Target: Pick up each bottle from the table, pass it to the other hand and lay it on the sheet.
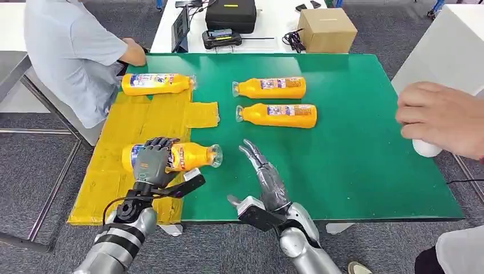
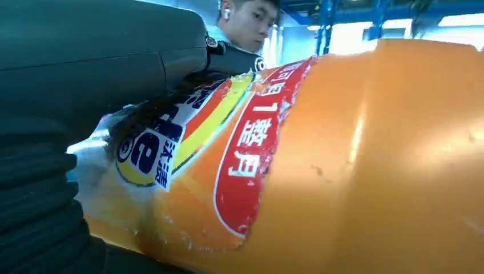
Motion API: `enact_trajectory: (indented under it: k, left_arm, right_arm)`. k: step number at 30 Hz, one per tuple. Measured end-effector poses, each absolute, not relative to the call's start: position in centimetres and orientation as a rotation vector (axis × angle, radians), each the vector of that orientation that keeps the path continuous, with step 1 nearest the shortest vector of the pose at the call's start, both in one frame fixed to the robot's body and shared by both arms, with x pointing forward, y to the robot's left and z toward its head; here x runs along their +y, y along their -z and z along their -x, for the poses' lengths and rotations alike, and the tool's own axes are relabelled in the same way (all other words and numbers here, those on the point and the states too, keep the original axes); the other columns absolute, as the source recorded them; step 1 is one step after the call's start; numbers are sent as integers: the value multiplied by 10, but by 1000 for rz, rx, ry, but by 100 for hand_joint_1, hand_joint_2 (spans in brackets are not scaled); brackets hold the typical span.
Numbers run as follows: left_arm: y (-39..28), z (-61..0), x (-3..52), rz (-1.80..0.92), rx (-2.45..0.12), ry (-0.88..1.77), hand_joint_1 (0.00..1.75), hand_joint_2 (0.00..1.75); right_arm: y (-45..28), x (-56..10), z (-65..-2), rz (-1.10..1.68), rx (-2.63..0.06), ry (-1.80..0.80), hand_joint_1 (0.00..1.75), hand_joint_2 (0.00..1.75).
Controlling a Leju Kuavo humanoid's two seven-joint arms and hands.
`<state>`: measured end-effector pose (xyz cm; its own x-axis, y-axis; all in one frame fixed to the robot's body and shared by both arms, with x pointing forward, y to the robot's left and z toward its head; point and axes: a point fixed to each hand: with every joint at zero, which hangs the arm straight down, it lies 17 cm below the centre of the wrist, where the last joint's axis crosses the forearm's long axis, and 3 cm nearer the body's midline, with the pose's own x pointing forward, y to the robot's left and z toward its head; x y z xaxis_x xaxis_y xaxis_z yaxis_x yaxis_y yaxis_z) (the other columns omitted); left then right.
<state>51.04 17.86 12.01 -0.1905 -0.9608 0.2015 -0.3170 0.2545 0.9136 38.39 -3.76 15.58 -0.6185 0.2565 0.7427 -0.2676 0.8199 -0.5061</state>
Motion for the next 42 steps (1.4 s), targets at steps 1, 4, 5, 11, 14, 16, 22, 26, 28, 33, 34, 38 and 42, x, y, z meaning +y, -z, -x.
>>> enact_trajectory:
  k: [1,4,5,11,14,16,22,26,28,33,34,38,42]
  left_arm:
    - [-114,-513,184,-1209,-1654,982,175,175]
    - [-97,-517,198,-1253,-1577,1056,175,175]
    - [-90,-519,204,-1264,-1546,1088,175,175]
    - [-62,-525,219,-1244,-1443,1194,175,175]
    - [-58,-529,218,-1223,-1430,1227,175,175]
    - [-55,-530,217,-1198,-1429,1240,168,0]
    - [-49,-534,212,-1116,-1419,1265,30,0]
    - [-42,-536,211,-1062,-1395,1272,0,0]
    - [-34,-534,212,-1030,-1366,1279,0,0]
    - [-25,-533,211,-984,-1337,1288,0,0]
    - [-24,-533,211,-979,-1333,1292,0,0]
    - [-21,-532,210,-968,-1324,1305,0,0]
    - [-19,-531,209,-964,-1326,1315,0,0]
  right_arm:
    - [-156,-37,-384,-13,-2107,-746,0,175]
    - [-155,-36,-385,-20,-2105,-746,0,175]
    - [-155,-36,-385,-25,-2103,-748,0,175]
    - [-151,-35,-386,-32,-2095,-749,0,175]
    - [-151,-36,-386,-31,-2094,-749,0,175]
    - [-150,-36,-386,-29,-2095,-748,0,175]
    - [-151,-38,-387,-27,-2097,-745,0,175]
    - [-151,-40,-388,-23,-2096,-741,0,175]
    - [-150,-40,-388,-26,-2094,-743,0,175]
    - [-150,-41,-389,-24,-2093,-740,0,175]
    - [-150,-41,-389,-23,-2093,-739,0,175]
    - [-151,-42,-390,-23,-2092,-739,0,175]
    - [-150,-41,-389,-23,-2094,-747,0,175]
